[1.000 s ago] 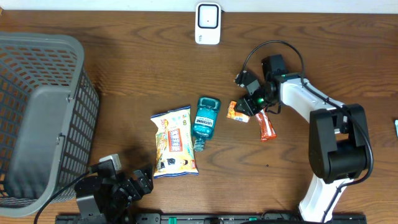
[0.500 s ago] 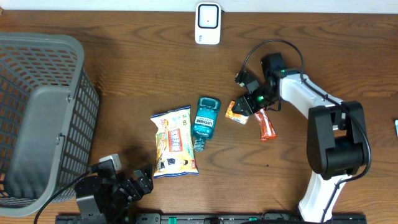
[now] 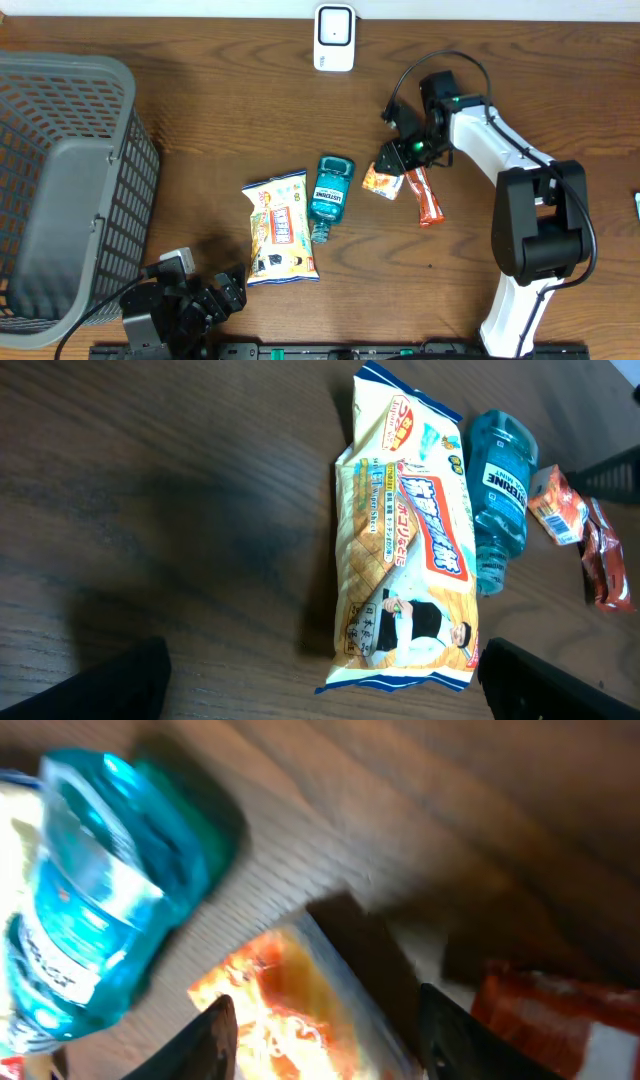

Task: Scan the item barcode
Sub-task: 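Move the right gripper to the orange packet and grasp it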

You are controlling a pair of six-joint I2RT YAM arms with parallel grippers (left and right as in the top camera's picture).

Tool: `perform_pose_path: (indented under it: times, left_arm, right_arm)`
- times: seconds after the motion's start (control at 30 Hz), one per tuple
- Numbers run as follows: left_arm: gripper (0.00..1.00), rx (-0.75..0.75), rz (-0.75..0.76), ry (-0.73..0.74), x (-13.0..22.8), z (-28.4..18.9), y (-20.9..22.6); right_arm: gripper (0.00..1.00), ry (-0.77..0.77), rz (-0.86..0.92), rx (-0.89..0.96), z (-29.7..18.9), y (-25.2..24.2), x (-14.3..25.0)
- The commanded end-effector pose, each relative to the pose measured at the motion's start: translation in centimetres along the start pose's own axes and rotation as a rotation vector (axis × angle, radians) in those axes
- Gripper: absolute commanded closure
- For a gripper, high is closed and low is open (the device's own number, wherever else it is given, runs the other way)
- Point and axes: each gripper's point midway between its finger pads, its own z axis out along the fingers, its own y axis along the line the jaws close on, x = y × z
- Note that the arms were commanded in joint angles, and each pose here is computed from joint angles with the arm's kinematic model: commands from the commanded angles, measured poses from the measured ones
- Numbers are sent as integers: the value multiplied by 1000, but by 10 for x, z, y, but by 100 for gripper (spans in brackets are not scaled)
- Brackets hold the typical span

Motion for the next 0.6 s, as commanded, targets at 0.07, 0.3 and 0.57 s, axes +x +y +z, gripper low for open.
perform_pose_path:
  times: [0.07, 0.3, 0.57]
  left_arm:
    - [1, -5, -2, 39, 10, 1, 3]
    - [2, -5, -2, 39, 10, 1, 3]
    - [1, -5, -2, 39, 10, 1, 3]
  right_arm:
    - [50, 31, -6, -27, 12, 0, 18]
    - [59, 74, -4, -46, 34, -2, 31]
    - [99, 153, 44, -90, 51, -1, 50]
